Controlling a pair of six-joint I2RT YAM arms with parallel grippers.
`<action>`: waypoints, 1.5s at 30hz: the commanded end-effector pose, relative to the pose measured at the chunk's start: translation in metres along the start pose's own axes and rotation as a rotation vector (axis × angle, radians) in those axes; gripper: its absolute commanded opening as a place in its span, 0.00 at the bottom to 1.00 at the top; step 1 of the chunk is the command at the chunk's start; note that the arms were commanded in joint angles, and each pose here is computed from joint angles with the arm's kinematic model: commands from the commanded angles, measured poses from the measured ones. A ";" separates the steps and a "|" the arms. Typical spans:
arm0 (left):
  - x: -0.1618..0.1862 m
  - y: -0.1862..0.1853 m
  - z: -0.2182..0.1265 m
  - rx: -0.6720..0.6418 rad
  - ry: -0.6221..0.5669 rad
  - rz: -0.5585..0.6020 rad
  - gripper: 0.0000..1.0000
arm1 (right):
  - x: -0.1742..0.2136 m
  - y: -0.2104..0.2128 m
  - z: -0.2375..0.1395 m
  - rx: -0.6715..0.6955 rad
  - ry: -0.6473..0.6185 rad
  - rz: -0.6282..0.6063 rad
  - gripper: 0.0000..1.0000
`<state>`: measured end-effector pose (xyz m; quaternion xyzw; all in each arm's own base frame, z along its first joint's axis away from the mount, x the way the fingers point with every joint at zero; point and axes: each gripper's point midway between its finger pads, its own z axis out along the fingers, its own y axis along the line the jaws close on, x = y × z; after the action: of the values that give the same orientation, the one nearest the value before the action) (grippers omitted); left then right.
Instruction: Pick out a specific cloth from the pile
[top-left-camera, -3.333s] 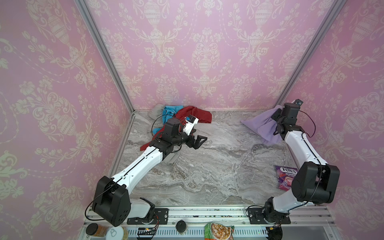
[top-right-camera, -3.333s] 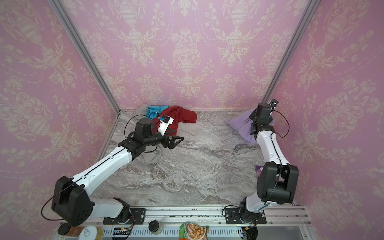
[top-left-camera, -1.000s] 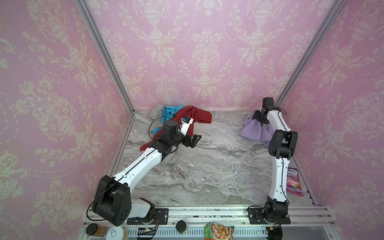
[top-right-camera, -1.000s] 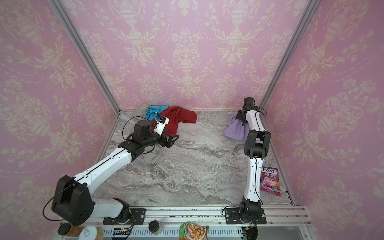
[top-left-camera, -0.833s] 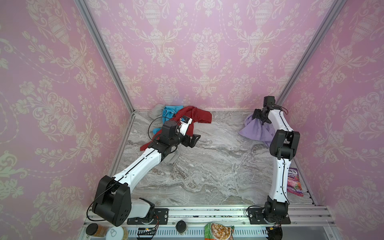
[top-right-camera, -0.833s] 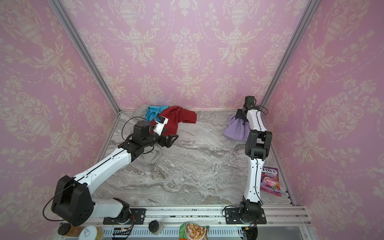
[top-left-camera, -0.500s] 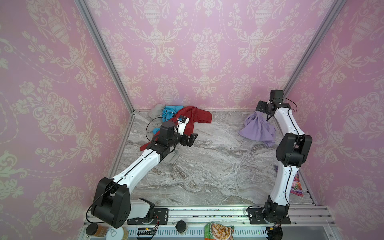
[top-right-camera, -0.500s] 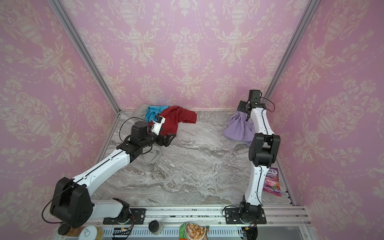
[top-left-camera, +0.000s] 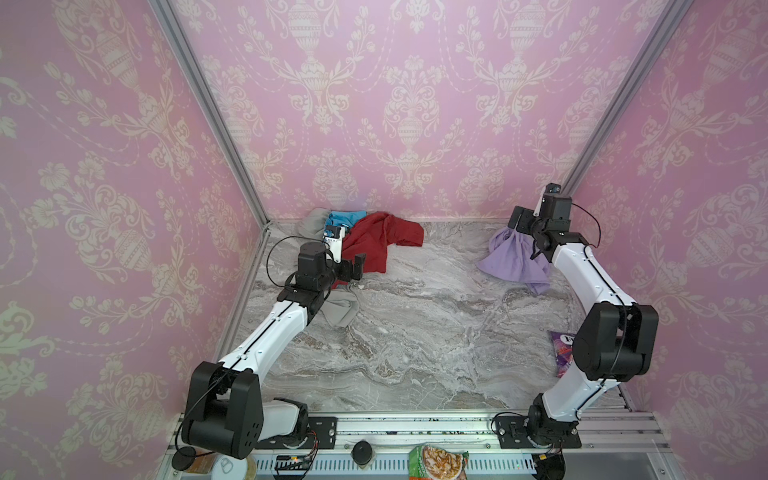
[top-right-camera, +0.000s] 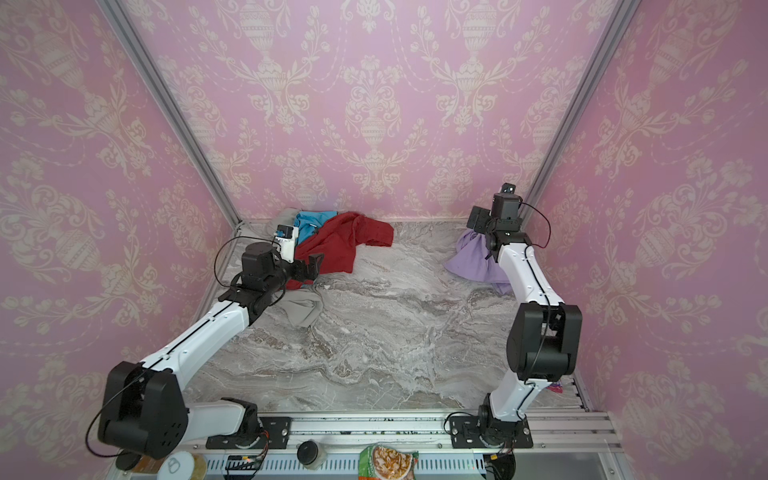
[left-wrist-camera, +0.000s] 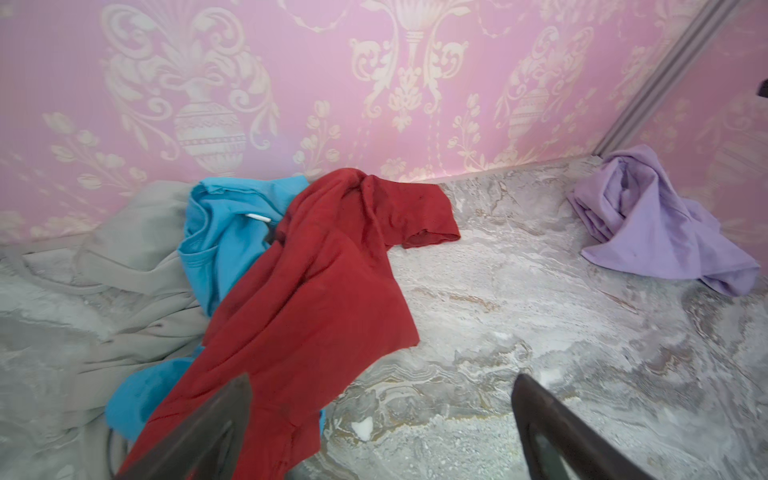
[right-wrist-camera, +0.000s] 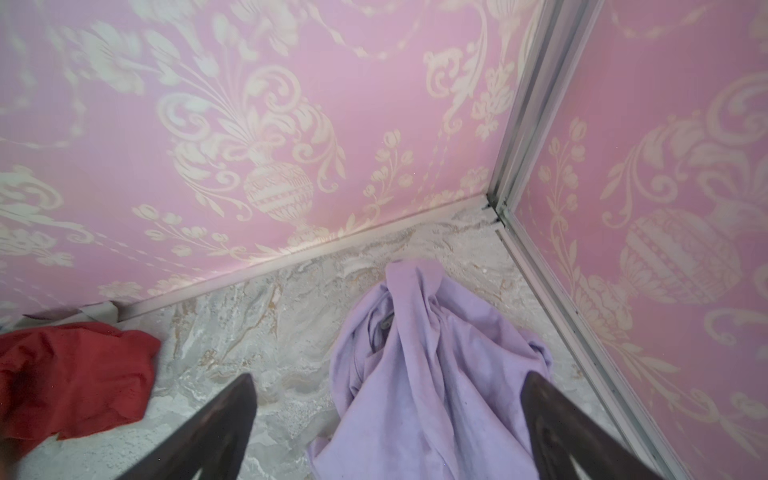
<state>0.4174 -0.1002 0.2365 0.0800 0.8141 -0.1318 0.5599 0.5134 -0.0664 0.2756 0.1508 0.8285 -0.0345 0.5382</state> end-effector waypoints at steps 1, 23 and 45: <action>-0.018 0.040 -0.012 -0.128 -0.089 -0.072 0.99 | -0.029 0.014 -0.037 -0.050 -0.173 -0.034 1.00; -0.010 0.103 -0.033 -0.302 -0.216 -0.151 0.99 | 0.097 0.015 -0.109 -0.149 -0.331 -0.124 1.00; 0.110 0.136 -0.050 -0.527 -0.035 -0.077 0.99 | 0.163 -0.001 -0.085 -0.179 -0.246 -0.118 1.00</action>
<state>0.3689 0.0321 0.1340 -0.0987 0.8264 0.0343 0.5533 0.3748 -0.0171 0.1630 0.0446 0.7711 -0.0310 0.6344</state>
